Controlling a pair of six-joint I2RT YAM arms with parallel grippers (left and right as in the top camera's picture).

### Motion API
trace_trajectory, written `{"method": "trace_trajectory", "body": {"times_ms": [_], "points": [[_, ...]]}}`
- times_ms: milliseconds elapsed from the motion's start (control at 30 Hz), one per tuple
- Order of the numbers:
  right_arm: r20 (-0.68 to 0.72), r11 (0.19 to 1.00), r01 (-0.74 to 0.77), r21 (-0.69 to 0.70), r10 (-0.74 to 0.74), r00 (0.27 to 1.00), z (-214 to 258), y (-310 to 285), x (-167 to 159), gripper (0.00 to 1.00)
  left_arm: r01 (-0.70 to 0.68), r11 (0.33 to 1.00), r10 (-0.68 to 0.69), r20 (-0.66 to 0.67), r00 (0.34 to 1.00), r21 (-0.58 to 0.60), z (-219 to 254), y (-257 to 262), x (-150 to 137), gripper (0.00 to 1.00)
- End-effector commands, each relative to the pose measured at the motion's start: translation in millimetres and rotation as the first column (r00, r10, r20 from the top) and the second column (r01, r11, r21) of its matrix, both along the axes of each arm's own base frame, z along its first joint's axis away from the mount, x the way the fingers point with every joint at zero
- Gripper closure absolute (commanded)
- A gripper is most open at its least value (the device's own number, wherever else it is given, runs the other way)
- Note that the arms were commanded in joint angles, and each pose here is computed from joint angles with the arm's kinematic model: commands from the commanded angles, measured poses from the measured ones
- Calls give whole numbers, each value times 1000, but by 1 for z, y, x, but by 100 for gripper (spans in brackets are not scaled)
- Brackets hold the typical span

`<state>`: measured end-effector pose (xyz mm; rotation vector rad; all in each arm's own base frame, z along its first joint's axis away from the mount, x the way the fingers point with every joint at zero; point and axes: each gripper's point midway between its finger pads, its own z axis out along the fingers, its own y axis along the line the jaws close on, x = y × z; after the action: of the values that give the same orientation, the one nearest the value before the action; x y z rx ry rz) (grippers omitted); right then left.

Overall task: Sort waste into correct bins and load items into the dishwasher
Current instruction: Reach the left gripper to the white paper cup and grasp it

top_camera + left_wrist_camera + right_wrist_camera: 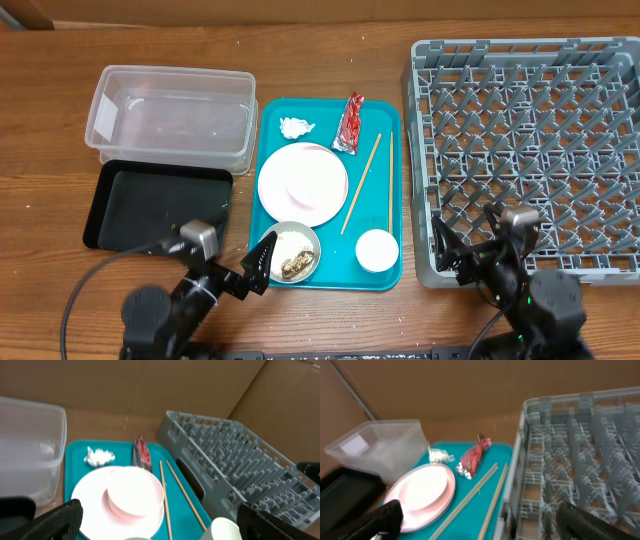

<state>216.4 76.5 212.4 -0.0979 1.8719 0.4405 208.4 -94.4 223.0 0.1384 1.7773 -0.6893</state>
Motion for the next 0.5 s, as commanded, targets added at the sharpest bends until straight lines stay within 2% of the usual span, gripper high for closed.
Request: {"method": "trace_trajectory", "body": {"times_ms": [0, 133, 233, 333, 400, 467], "points": [[-142, 1000, -6, -16, 4, 990, 18, 5, 9, 0, 16, 1000, -15, -130, 991, 13, 14, -3, 7, 0], [-339, 997, -64, -33, 49, 939, 32, 18, 18, 0, 103, 995, -104, -311, 945, -19, 33, -17, 12, 0], [-426, 987, -159, 28, 155, 891, 41, 39, 20, 0, 213, 972, -235, -343, 909, -102, 57, -37, 15, 0], [-487, 968, -233, 97, 250, 837, 43, 59, 24, 0, 351, 917, -396, -329, 857, -191, 75, -58, 17, 0], [-504, 962, -247, 114, 270, 820, 41, 63, 27, 0, 379, 901, -431, -342, 835, -211, 72, -63, 20, 0], [-518, 959, -254, 126, 282, 808, 37, 67, 30, 5, 375, 903, -430, -390, 814, -211, 60, -66, 22, 0]]}}
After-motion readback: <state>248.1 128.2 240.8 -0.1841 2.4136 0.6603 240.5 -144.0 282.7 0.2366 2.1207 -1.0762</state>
